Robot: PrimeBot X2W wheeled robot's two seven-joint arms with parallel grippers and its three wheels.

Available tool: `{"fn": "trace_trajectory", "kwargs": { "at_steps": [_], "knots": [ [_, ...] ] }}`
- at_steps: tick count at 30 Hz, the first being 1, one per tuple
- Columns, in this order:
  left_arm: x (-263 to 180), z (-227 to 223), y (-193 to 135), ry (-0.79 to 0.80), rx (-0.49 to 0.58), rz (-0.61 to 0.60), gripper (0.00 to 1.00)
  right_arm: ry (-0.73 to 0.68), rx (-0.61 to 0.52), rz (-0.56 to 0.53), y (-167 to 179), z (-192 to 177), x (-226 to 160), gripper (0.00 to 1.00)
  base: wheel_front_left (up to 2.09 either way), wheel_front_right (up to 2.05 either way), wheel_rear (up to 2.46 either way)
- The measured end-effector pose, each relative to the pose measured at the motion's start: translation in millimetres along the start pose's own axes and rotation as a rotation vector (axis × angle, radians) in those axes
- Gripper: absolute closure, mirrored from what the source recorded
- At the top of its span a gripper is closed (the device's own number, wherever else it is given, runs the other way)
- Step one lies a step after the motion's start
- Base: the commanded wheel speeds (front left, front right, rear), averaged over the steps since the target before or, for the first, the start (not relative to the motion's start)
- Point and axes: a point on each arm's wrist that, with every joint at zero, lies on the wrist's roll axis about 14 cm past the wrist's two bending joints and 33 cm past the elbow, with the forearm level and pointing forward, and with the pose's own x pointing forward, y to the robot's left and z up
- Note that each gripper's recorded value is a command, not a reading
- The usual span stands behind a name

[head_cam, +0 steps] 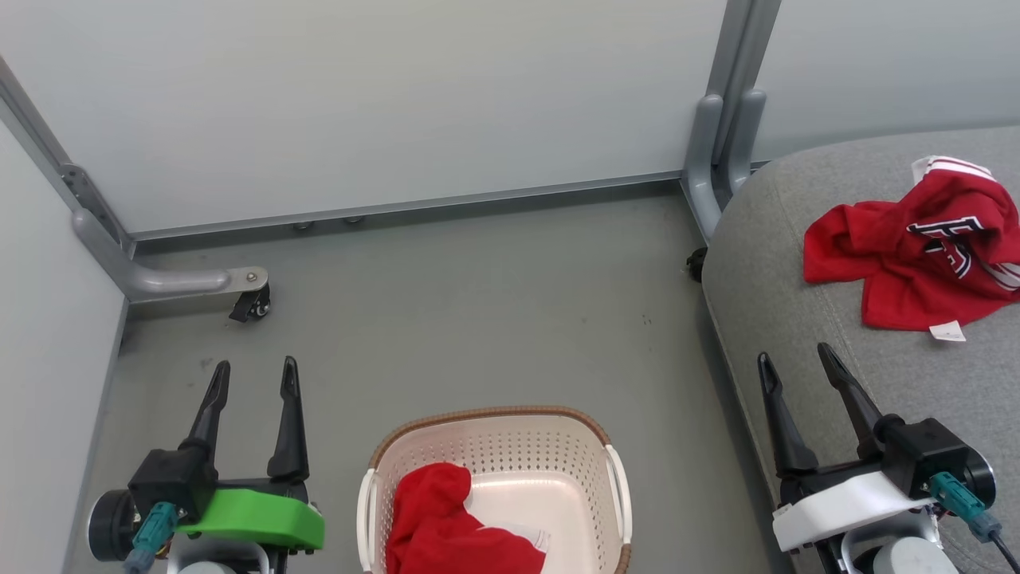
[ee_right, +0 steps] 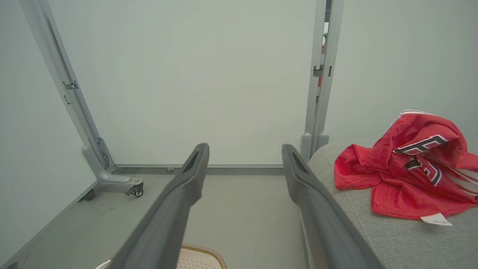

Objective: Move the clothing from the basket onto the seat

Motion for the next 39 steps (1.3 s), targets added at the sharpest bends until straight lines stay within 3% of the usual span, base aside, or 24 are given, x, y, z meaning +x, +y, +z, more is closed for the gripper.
{"fn": "trace_trajectory", "kwargs": {
  "at_steps": [9,21,30,39],
  "knots": [
    [7.1,-7.2,-6.9,0.021,0.003,-0.028,0.0,0.013,0.009,-0.006,-1.6,-5.0,0.7,0.0,0.0,0.0,0.0],
    [63.9,-21.7,-65.1,0.056,0.058,-0.264,0.0,-0.033,0.009,0.008,-2.5,2.6,31.0,0.0,0.0,0.0,0.0],
    [93.7,-96.8,-90.4,0.261,0.139,-0.439,0.0,-0.061,-0.004,0.019,-8.1,-0.9,66.3,0.0,0.0,0.0,0.0],
    [89.9,-203.6,-84.6,0.552,0.228,-0.544,0.0,-0.044,-0.017,0.019,-19.6,-25.1,95.8,0.0,0.0,0.0,0.0]
  ]
}}
